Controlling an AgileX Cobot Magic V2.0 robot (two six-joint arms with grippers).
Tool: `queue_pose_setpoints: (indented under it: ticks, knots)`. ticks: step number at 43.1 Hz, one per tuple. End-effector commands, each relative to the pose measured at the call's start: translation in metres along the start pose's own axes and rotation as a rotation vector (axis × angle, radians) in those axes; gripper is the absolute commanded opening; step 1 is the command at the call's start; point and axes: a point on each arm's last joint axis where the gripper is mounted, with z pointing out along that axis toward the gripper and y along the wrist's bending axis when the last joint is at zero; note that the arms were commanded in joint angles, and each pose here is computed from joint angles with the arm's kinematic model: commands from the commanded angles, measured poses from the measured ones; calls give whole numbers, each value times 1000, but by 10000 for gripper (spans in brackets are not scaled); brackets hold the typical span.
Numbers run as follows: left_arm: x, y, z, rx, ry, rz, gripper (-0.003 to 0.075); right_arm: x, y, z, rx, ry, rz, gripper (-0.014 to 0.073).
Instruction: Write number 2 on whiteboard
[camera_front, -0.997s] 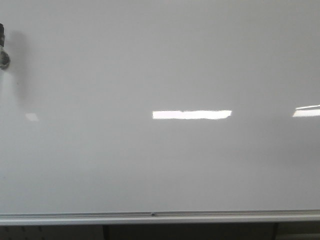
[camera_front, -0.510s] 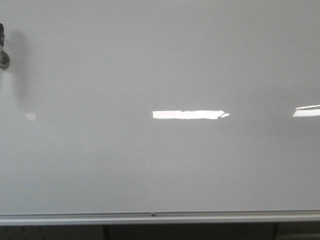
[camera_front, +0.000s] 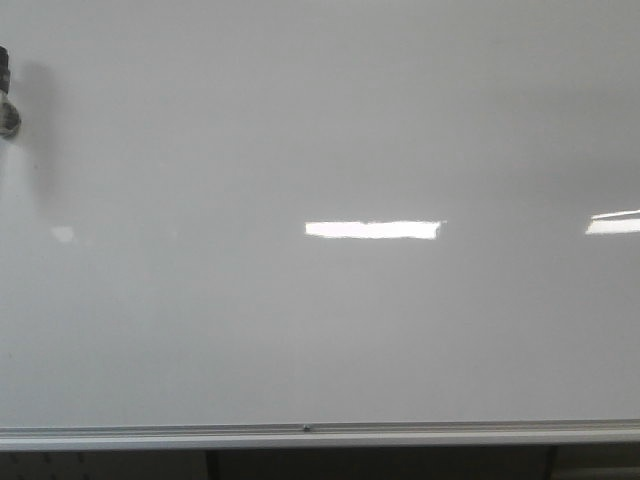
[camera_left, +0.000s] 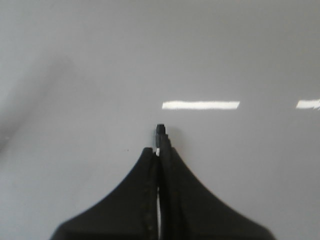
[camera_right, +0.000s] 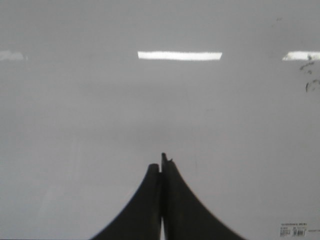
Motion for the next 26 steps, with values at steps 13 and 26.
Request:
queue_pose_setpoints:
  ticks: [13, 26]
  knots:
    - [4, 1, 42, -9, 186, -8, -20, -9, 0, 39, 5, 96, -10, -69]
    - [13, 1, 66, -13, 299, -8, -14, -5, 0, 52, 12, 159, -41, 36]
